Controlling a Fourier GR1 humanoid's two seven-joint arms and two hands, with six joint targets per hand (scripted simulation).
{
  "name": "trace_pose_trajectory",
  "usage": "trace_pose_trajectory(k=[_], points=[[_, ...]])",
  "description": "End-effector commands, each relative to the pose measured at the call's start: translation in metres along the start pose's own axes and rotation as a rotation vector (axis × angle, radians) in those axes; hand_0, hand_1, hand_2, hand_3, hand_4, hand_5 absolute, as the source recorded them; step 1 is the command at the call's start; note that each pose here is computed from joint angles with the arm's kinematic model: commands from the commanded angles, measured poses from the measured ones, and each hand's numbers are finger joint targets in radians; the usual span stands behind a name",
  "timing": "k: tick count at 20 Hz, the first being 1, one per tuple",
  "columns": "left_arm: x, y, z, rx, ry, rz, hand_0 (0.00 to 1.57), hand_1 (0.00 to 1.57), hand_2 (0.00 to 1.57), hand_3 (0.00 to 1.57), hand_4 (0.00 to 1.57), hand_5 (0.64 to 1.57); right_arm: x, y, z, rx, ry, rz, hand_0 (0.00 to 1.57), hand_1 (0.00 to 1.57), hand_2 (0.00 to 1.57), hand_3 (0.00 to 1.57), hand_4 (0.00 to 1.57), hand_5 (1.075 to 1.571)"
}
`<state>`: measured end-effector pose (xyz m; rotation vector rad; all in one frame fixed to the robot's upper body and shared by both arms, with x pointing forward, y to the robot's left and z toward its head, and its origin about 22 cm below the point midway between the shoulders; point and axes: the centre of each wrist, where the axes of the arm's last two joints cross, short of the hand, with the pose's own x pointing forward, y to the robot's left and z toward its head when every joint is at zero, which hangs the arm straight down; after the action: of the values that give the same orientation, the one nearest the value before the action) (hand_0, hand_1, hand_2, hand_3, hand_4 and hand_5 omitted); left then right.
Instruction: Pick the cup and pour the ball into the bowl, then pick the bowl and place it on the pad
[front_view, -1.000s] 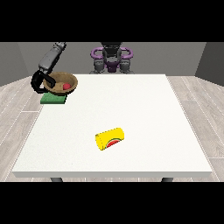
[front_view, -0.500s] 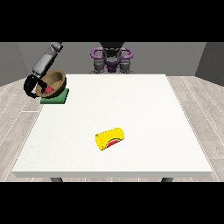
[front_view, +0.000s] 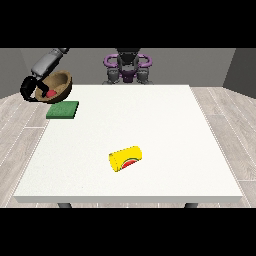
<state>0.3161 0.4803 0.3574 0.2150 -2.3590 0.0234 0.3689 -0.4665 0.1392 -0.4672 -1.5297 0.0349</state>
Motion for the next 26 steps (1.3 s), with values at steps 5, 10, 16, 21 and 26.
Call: trace_pose_trajectory(k=[5, 10, 16, 21, 26], points=[[-0.007, 0.005, 0.006, 0.007, 0.004, -0.022, 0.0, 0.0, 0.0, 0.0, 0.0, 1.525, -0.025, 0.028, 0.002, 0.026, 0.034, -0.053, 1.57, 1.57, 1.57, 1.3, 1.18, 1.569], [0.008, 0.004, 0.002, 0.02, -0.033, -0.001, 0.0, 0.0, 0.0, 0.0, 0.0, 1.528, -0.037, 0.015, 0.006, -0.001, 0.062, -0.117, 1.57, 1.57, 1.57, 1.26, 1.06, 1.569], [0.013, -0.002, 0.007, 0.021, -0.063, -0.008, 0.0, 0.0, 0.0, 0.0, 0.0, 1.515, -0.036, -0.039, 0.018, -0.206, 0.107, -0.149, 1.05, 1.05, 1.09, 1.03, 0.0, 1.545], [0.037, -0.007, 0.002, -0.012, -0.069, 0.006, 0.0, 0.0, 0.0, 0.0, 0.0, 1.517, -0.036, -0.037, 0.016, -0.229, 0.109, -0.18, 0.69, 0.69, 0.57, 1.02, 0.0, 1.535], [0.02, 0.0, 0.008, 0.003, -0.036, 0.006, 0.0, 0.0, 0.0, 0.0, 0.0, 1.515, 0.002, -0.061, 0.01, -0.184, 0.075, -0.203, 0.32, 0.32, 0.4, 0.52, 0.0, 1.493]])
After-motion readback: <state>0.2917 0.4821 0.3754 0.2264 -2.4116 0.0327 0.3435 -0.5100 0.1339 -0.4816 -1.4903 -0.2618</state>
